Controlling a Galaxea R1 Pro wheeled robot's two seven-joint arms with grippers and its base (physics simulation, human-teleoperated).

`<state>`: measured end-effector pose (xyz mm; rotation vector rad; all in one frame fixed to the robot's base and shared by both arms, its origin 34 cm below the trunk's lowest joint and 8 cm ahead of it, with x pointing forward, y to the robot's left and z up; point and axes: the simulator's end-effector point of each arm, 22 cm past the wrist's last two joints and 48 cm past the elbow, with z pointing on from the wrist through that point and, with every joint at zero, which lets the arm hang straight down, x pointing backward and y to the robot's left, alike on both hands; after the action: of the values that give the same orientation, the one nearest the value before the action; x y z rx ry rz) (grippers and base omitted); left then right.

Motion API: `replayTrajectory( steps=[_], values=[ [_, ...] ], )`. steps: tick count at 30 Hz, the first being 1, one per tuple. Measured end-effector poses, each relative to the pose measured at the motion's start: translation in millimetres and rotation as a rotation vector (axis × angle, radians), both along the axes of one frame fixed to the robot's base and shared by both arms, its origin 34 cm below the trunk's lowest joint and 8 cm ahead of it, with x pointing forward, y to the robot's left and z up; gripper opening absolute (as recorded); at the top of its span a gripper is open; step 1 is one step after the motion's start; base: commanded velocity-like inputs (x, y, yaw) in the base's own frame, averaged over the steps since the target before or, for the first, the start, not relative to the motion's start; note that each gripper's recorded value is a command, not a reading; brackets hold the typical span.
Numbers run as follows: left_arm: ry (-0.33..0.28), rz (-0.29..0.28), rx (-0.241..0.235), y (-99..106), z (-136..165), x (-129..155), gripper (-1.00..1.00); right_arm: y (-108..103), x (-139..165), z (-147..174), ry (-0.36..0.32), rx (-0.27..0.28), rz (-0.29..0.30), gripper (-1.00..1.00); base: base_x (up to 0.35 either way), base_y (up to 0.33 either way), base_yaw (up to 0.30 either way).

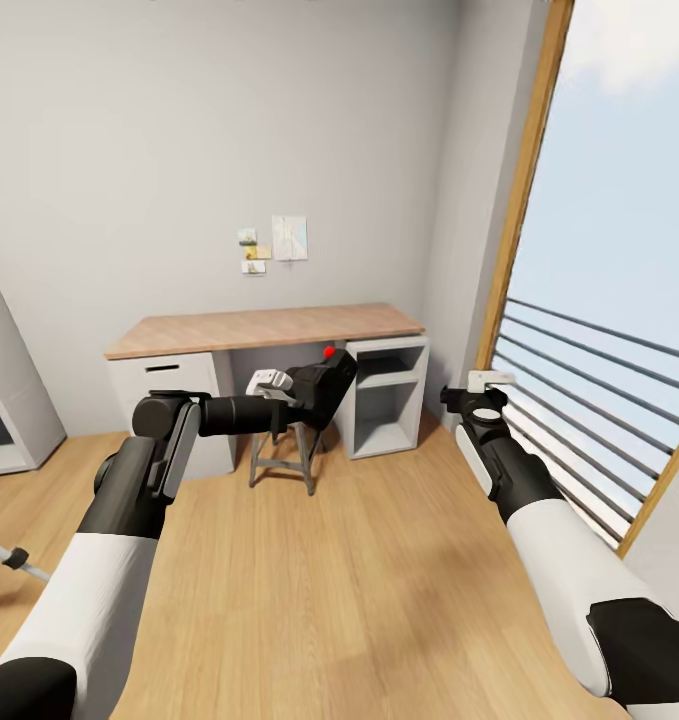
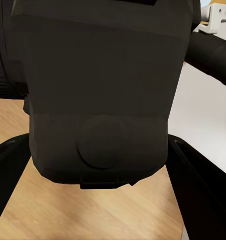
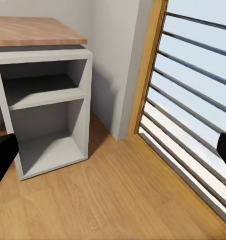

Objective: Attach the digital camera to the camera tripod in the bedroom.

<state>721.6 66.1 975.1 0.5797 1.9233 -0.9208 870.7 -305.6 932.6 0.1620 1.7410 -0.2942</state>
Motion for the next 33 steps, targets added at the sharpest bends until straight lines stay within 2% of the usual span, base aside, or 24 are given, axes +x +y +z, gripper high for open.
replayTrajectory(
  steps=[33],
  values=[
    [-0.005, -0.001, -0.001, -1, 65, 5, -1.00, 0, 5, 66, -0.005, 0.000, 0.000, 1.00, 0.000, 0.000, 0.000]
  ],
)
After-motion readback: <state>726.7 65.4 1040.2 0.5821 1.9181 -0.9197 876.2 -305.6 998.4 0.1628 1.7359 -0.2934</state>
